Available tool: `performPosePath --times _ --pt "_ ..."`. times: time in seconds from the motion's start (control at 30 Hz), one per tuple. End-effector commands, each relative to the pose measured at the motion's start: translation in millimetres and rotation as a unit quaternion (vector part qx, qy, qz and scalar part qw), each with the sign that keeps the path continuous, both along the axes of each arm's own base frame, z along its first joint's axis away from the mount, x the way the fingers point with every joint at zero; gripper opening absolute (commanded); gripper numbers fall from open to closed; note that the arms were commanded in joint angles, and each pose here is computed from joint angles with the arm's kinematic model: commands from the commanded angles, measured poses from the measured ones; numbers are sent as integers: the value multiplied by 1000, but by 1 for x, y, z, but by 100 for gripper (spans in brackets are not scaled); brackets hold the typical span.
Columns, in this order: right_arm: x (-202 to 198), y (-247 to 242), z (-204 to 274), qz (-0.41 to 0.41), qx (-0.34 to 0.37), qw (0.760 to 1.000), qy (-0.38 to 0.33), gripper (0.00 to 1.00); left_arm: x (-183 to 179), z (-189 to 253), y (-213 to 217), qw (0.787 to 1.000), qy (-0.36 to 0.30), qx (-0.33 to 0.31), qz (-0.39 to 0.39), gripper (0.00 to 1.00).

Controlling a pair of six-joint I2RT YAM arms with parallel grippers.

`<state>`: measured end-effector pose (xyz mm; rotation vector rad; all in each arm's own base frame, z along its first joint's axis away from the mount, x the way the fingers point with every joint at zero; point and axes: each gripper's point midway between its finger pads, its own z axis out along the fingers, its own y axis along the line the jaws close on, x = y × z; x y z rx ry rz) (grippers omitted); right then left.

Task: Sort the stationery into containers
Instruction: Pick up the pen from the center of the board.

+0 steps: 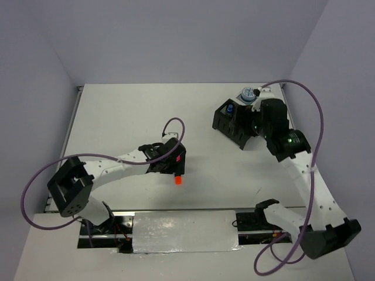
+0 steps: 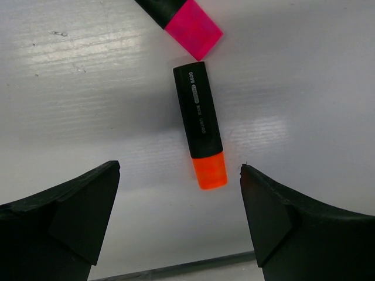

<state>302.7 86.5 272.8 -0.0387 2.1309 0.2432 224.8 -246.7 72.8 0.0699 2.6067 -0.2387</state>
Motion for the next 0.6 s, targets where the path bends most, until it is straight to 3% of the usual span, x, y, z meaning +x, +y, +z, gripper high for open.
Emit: performPosePath --times 0.0,0.23,0.53,0.57 --pt "-15 25 -9 37 31 999 -6 100 13 -2 -12 999 -6 -5 34 95" --pt "-41 52 -25 91 62 994 -2 100 28 -31 -21 997 11 31 72 87" --pt "-57 50 -26 98 68 993 -10 100 34 -55 -17 993 24 67 99 76" --pt "-58 49 -24 97 69 993 -14 100 34 -57 -16 992 25 68 100 69"
